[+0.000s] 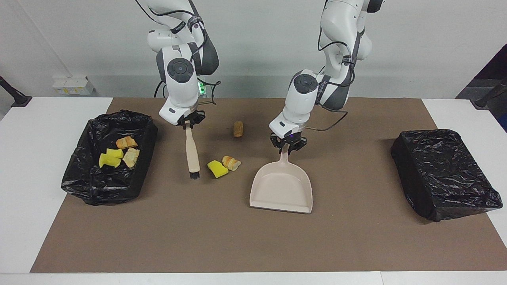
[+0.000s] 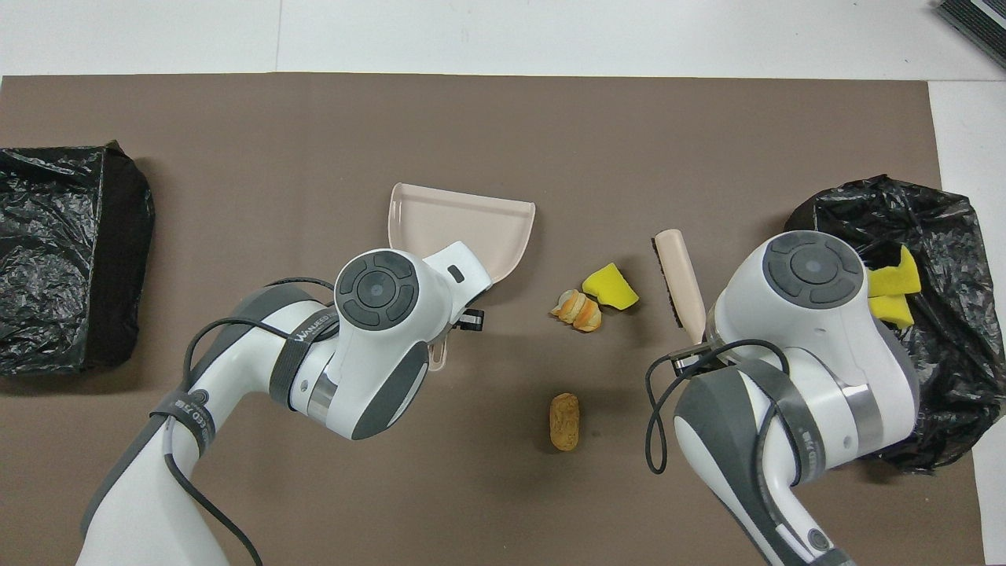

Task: Sweep and dump trash in bin
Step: 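Lift the brush with the right gripper while the left gripper grasps the dustpan, then sweep the bread and sponge pieces into the dustpan with the right gripper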

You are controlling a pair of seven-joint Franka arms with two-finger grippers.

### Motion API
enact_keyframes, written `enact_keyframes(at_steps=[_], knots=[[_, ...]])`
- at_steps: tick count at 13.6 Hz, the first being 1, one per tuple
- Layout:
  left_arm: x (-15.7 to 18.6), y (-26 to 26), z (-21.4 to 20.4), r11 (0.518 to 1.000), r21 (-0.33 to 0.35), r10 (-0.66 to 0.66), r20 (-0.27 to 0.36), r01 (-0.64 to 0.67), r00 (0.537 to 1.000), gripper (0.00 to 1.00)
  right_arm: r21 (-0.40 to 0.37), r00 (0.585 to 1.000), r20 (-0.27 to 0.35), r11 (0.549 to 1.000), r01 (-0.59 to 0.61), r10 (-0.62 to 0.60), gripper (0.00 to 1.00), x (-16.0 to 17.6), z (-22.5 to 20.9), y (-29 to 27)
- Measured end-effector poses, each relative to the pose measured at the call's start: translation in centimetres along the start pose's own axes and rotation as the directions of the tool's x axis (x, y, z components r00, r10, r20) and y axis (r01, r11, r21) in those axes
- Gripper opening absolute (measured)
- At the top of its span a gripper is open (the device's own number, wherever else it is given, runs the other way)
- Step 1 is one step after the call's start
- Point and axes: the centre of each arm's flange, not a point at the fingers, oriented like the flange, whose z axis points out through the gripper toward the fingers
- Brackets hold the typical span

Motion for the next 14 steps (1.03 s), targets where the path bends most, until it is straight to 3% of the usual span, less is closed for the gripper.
enact_keyframes(at_steps=[2,5,9,14], knots=[[1.0,-2.8,-2.8,0.996,0.031,0.079,-0.022,-0.079,0.997,0.32,0.002,1.0,-0.005,1.0,-0.004,0.004,0.26,0.1,0.0,-0.4],[1.2,-7.4,-5.5,0.961,0.042,0.274,0.021,-0.275,0.962,0.32,0.002,0.999,0.015,0.999,-0.034,0.034,0.26,0.6,1.6,-2.4],[0.8,-10.7,-4.9,0.861,0.01,0.504,0.109,-0.508,0.857,0.32,0.097,0.992,0.033,0.987,-0.125,0.122,0.26,1.6,3.6,-6.6],[-0.8,-9.3,-3.3,0.765,-0.016,0.63,0.224,-0.644,0.743,0.32,0.121,0.991,0.06,0.984,-0.13,0.123,0.26,1.8,5.0,-10.1]])
